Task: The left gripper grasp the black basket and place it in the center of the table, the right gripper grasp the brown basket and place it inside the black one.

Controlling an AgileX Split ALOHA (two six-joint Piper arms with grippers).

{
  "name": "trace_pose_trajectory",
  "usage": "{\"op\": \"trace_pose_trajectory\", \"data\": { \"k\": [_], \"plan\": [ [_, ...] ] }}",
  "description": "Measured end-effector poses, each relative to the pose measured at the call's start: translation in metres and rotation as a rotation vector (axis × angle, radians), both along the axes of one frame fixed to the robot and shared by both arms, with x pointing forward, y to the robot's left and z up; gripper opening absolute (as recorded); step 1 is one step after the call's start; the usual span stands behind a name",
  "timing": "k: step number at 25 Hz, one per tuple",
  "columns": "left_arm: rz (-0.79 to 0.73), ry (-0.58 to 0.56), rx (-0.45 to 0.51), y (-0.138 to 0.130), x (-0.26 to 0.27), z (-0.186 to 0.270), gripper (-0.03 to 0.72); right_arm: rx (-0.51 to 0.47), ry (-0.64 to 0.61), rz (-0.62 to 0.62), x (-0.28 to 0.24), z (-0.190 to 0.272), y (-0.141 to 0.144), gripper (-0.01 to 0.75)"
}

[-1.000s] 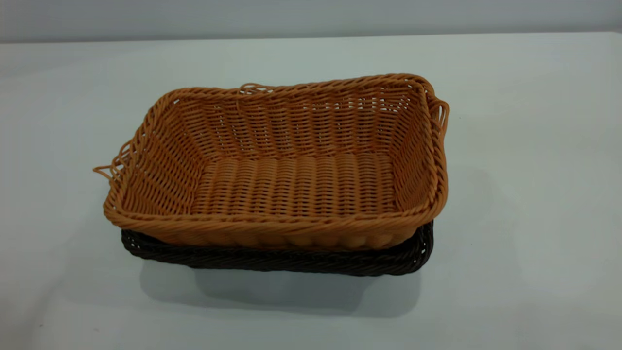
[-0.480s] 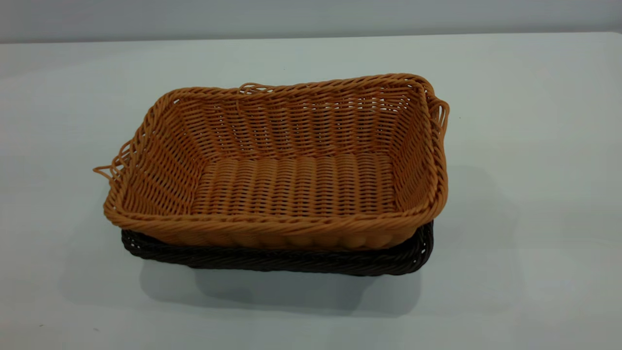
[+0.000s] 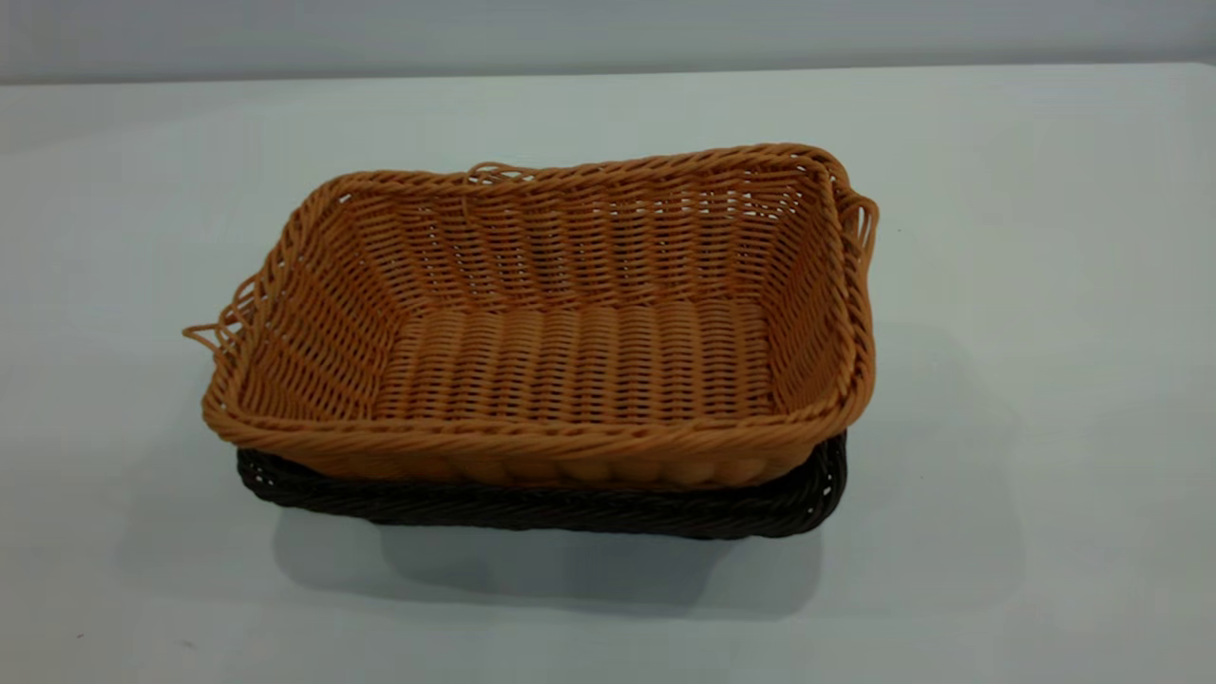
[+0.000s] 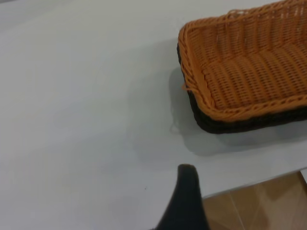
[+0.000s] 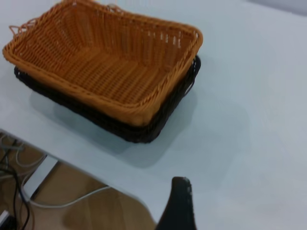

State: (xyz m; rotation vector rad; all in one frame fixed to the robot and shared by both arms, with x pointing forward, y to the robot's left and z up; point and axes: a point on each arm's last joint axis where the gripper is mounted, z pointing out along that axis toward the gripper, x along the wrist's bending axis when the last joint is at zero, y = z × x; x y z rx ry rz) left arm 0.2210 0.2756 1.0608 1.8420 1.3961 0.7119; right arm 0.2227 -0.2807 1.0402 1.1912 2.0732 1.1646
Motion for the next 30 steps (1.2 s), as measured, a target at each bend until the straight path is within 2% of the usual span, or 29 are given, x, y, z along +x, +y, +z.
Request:
{"op": "trace_pose_trajectory", "data": {
  "k": [8,16,30],
  "plan": [
    [0.03,0.046,-0.01,0.002,0.005,-0.023,0.563,-0.001,0.0,0.0,0.0,0.0,0.0,0.584],
    [0.235,0.071,0.0,0.017,0.007,-0.026,0.563,-0.001,0.0,0.0,0.0,0.0,0.0,0.584],
    [0.255,0.037,0.01,0.019,0.004,-0.026,0.563,-0.001,0.0,0.0,0.0,0.0,0.0,0.584]
  ]
}}
